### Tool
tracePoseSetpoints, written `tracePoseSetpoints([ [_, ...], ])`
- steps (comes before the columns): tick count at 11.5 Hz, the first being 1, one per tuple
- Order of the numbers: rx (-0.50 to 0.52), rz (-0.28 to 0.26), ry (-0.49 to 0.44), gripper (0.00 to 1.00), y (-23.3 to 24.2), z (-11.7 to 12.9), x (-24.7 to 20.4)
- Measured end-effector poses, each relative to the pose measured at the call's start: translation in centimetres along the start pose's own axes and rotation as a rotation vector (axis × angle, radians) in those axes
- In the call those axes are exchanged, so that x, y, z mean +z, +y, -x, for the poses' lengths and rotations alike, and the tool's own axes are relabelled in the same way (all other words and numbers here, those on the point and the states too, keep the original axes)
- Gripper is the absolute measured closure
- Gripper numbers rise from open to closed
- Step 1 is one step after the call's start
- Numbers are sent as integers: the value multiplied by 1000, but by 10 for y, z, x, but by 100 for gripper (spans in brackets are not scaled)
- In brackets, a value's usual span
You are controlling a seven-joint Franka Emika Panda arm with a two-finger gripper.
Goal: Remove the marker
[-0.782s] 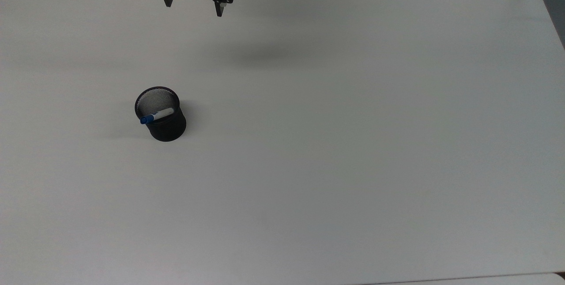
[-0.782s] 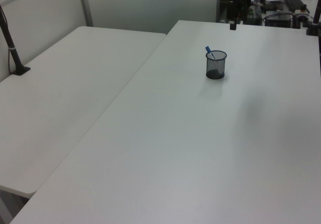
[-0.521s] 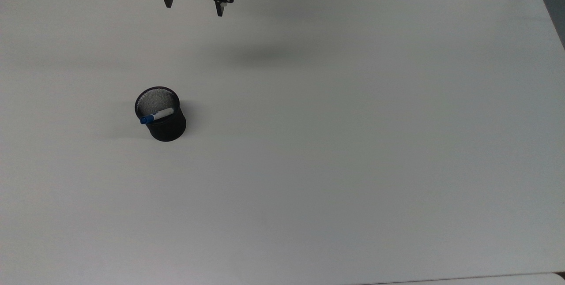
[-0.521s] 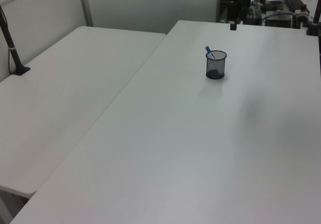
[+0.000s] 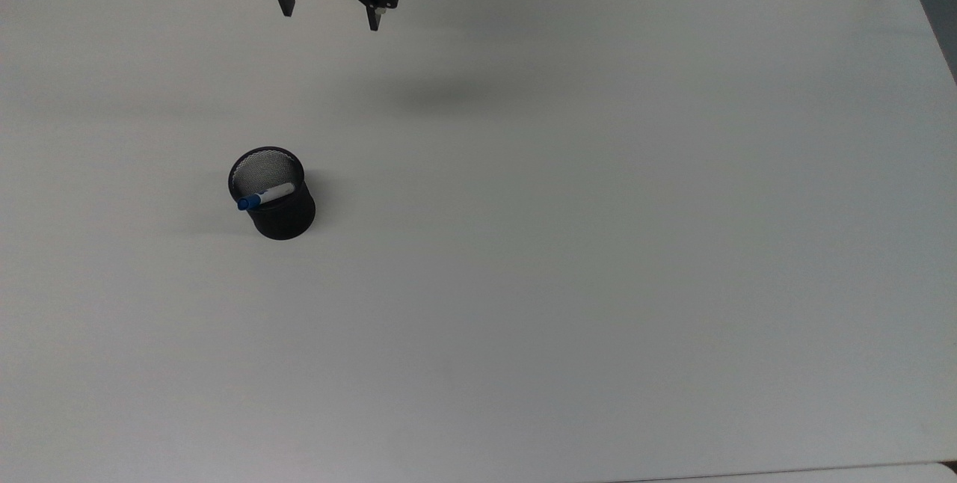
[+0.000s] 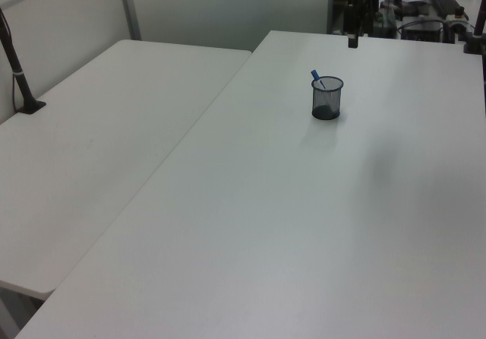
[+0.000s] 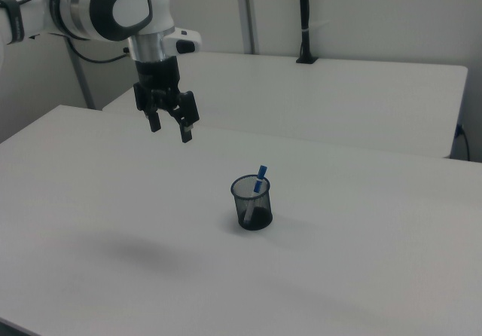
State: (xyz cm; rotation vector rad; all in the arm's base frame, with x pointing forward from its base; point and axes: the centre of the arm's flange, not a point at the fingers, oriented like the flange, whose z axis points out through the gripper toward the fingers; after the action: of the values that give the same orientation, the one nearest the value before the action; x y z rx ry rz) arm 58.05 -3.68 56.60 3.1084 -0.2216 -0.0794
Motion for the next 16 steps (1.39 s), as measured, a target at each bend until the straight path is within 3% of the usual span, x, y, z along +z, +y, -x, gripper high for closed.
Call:
tracePoseSetpoints([
  [7, -60, 16, -58, 0, -35, -21, 50],
  [9, -58, 13, 1, 0, -37, -33, 53],
  [13, 50, 3, 152, 4, 29, -54, 37],
  [16, 96, 9, 214, 15, 59, -74, 59],
])
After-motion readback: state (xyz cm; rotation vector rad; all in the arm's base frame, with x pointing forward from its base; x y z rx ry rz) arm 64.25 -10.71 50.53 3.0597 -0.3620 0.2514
